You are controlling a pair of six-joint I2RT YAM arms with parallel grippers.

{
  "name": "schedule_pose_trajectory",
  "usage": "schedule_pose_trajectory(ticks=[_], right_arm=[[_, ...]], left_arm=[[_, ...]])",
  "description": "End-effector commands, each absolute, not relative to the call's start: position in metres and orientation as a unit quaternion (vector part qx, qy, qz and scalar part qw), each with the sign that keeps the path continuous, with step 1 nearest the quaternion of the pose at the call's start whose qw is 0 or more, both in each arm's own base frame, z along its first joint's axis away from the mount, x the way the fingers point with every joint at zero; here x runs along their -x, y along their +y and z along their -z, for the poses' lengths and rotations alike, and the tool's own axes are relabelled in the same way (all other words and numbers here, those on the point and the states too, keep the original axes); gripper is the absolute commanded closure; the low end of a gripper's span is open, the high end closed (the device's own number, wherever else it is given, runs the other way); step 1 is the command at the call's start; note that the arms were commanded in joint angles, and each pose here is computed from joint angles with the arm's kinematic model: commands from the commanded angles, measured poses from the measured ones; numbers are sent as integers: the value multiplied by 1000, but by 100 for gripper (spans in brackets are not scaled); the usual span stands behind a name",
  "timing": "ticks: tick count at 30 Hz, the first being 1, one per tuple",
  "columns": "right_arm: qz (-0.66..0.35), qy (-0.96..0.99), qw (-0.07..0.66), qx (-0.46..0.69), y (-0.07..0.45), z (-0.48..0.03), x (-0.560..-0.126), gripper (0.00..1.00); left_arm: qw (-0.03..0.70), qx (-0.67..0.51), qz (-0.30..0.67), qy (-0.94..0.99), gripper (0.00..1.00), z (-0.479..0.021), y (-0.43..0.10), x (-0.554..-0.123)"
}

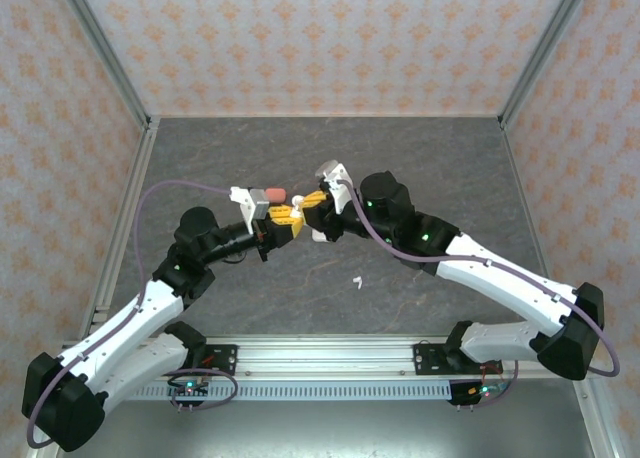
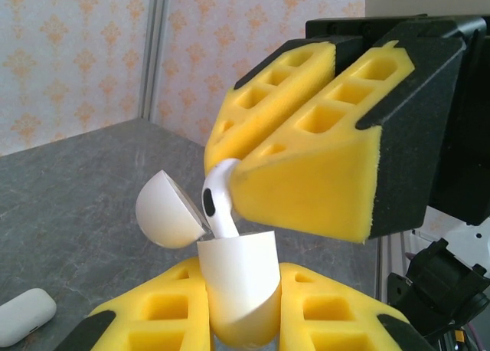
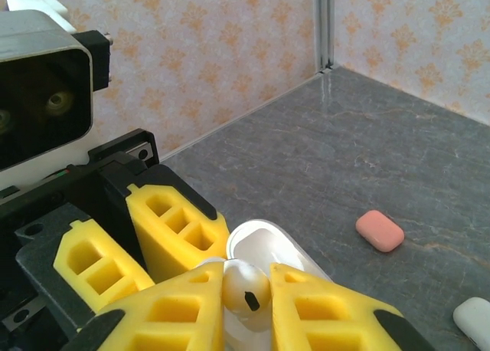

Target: Insert the wireless bluetooth earbuds into the charging case

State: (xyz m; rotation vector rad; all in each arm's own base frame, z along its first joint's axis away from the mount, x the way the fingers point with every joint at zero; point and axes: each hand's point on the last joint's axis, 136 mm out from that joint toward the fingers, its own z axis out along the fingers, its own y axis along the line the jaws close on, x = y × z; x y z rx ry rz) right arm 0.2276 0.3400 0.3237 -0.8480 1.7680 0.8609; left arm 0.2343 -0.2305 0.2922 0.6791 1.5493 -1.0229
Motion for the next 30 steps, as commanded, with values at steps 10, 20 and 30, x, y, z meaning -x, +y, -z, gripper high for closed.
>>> schedule_pose_trajectory(ticks=[10,20,30], right_arm=[[-381,731,459,331,336,-347,-218,61],[-352,749,501,253,292,-381,-236,44],[-225,865,427,139,221,-291,-261,42]], left_arm=[[576,-285,438,628,96,-308,-230,-233],[581,-281,431,631,98,-305,-228,-235],[603,-274,423,618,100,-310,-222,-231]])
